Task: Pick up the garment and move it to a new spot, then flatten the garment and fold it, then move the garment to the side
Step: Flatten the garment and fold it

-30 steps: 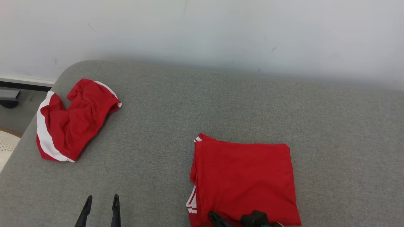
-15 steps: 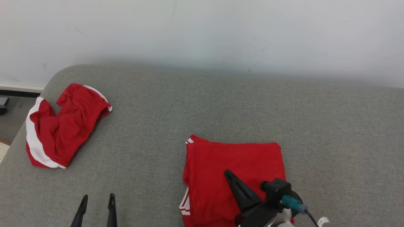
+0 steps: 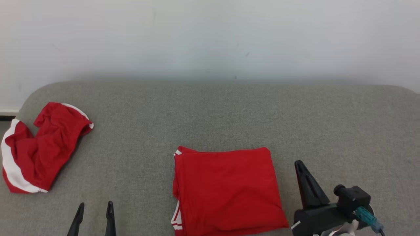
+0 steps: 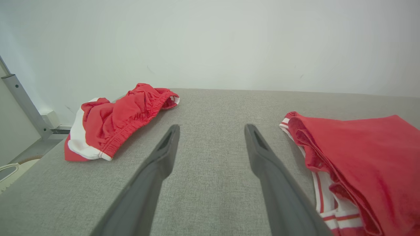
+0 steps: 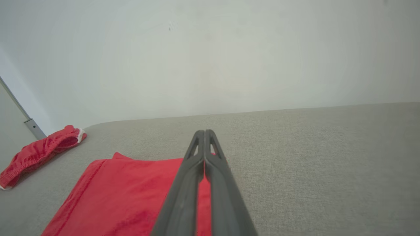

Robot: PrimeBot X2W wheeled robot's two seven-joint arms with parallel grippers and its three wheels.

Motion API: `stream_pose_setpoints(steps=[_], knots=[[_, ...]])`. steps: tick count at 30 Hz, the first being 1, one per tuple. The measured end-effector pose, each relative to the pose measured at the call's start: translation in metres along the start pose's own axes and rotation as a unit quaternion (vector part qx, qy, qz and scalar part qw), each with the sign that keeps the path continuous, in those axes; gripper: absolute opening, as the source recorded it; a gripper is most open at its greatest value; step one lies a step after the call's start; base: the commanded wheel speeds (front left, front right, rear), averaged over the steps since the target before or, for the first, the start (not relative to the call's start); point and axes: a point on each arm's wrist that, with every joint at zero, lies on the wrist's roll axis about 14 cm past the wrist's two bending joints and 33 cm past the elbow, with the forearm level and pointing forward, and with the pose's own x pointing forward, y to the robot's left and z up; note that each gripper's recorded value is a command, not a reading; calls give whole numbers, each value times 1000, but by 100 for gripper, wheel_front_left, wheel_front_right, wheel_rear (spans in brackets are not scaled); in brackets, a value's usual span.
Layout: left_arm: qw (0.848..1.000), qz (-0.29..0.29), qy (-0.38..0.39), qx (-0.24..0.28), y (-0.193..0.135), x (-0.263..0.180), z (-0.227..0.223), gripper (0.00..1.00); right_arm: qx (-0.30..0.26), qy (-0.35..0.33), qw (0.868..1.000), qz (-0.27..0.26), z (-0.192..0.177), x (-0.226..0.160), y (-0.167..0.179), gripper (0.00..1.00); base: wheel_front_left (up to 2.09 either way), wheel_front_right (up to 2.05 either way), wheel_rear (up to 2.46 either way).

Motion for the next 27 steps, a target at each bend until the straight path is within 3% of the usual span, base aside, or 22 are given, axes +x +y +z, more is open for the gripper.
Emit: stream_pose_setpoints(steps=[7, 8, 9, 10, 11, 27], knots=[[1000, -25, -8, 9, -14, 1, 5, 100, -7, -14, 998, -68, 7, -33, -37, 0, 0, 0, 0], [1000, -27, -9, 9, -16, 1, 6, 100, -6, -18, 997, -75, 9, -37, -40, 9, 0, 0, 0], [1000, -28, -9, 9, -17, 0, 6, 100, -8, -19, 996, -83, 9, -41, -44, 26, 0, 0, 0], [1000, -29, -7, 9, -17, -2, 4, 100, -8, -19, 996, -92, 9, -46, -47, 49, 0, 0, 0], [999, -32, -7, 9, -19, -3, 5, 100, -7, -15, 995, -102, 6, -54, -51, 100, 0, 0, 0], [999, -41, -9, 17, -26, -9, 5, 100, -22, 10, 995, -93, -10, -67, -39, 100, 0, 0, 0]])
